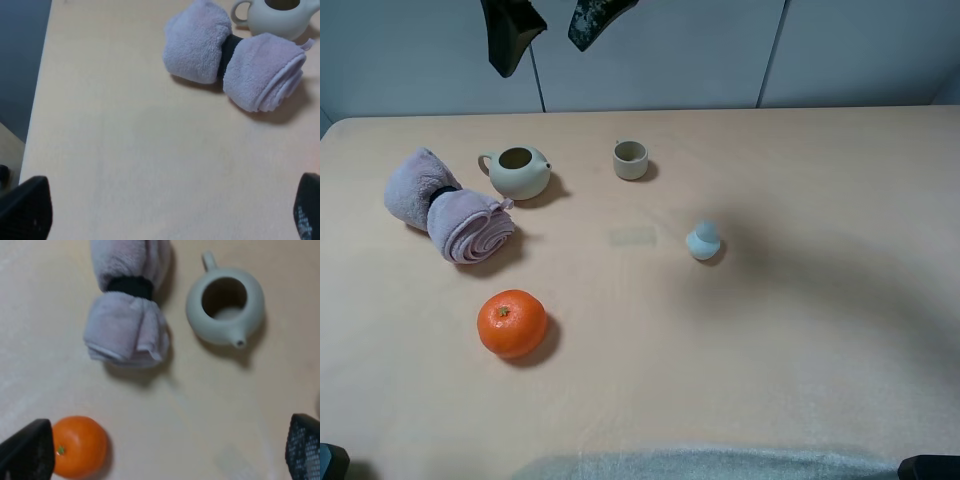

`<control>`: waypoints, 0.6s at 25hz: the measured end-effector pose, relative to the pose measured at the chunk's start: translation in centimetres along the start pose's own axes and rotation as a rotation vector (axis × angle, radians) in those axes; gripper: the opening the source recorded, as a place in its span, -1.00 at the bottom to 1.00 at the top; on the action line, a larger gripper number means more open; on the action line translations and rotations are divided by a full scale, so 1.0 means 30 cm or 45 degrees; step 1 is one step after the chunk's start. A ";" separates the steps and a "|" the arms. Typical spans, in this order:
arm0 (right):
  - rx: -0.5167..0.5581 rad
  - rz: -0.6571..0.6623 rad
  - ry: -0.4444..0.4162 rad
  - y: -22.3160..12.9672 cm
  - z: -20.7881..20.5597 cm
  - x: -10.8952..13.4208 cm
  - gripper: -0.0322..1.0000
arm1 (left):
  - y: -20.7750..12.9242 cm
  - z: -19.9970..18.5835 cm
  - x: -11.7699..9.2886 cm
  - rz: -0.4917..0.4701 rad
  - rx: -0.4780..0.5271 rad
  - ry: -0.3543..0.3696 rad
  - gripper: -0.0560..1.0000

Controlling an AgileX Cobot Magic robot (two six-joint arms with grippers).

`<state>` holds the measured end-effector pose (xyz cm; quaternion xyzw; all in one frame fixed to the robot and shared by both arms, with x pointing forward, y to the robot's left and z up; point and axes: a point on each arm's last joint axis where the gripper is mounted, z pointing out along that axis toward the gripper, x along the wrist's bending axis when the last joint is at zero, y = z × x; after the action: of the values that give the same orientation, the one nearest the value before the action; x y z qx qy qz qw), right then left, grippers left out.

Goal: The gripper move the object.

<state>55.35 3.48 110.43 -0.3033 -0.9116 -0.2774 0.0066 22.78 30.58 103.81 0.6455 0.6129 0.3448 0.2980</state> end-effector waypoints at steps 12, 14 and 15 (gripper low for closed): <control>0.049 0.049 -0.101 -0.154 -0.194 -0.022 0.40 | 0.000 0.000 0.000 0.000 0.000 0.000 0.93; 0.051 0.066 -0.115 -0.189 -0.232 -0.028 0.40 | 0.000 0.000 0.000 0.000 0.000 0.000 0.93; 0.050 0.075 -0.124 -0.209 -0.253 -0.031 0.40 | 0.000 0.000 0.000 0.000 0.000 0.000 0.93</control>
<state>51.43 -5.05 113.55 -0.3429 -0.9068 -0.2439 -0.0234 22.78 30.58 103.81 0.6455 0.6129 0.3448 0.2980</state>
